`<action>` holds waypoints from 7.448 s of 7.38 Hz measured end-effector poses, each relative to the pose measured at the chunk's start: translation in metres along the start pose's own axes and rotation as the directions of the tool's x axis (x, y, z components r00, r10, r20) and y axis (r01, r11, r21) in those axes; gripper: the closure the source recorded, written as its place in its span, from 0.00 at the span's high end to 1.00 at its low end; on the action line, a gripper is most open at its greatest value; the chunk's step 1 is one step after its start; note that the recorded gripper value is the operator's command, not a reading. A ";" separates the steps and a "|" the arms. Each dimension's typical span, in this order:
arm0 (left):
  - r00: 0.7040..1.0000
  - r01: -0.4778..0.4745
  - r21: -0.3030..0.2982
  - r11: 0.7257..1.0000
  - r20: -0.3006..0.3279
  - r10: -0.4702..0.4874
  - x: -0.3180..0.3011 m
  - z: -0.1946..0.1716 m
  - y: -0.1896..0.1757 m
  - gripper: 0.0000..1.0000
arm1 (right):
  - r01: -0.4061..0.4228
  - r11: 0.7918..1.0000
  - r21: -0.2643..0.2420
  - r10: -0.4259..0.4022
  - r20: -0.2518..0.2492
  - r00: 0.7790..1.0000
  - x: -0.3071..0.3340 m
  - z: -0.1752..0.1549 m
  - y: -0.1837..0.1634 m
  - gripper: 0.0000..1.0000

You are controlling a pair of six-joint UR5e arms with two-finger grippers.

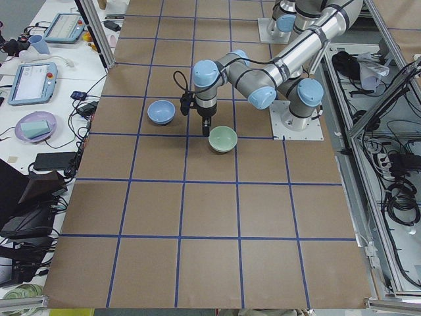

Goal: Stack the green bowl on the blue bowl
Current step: 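Move the left gripper toward the pale green bowl and lower it, then close the left gripper on the rim of the pale green bowl, then lift the pale green bowl with the left gripper over the light blue bowl, then lower the green bowl into the blue bowl and open the left gripper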

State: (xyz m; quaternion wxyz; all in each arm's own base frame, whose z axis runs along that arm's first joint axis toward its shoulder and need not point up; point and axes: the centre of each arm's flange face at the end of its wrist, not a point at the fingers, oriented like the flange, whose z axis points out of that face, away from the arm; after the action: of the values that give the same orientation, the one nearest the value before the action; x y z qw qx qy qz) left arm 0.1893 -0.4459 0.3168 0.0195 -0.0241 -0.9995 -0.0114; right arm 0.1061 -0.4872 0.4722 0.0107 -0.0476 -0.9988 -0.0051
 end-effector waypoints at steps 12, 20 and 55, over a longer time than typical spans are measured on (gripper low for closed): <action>0.997 0.005 -0.029 1.000 -0.074 -0.008 -0.041 0.125 0.062 0.98 | 0.000 1.000 0.000 0.000 0.000 1.000 0.000 0.000 0.000 1.00; 0.995 0.015 -0.053 0.998 -0.099 -0.020 -0.042 0.144 0.059 0.41 | 0.000 1.000 0.000 0.000 0.000 1.000 0.000 0.000 0.000 1.00; 0.938 0.216 0.026 0.976 -0.284 -0.200 0.081 0.074 -0.232 0.11 | 0.000 1.000 -0.001 0.000 0.000 1.000 0.000 0.000 0.000 1.00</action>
State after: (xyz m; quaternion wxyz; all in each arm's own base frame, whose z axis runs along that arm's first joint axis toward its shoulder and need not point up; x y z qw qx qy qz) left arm 0.0946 -0.6716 0.2413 0.1601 0.0842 -0.9834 0.0118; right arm 0.1061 -0.4871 0.4719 0.0107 -0.0476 -0.9988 -0.0054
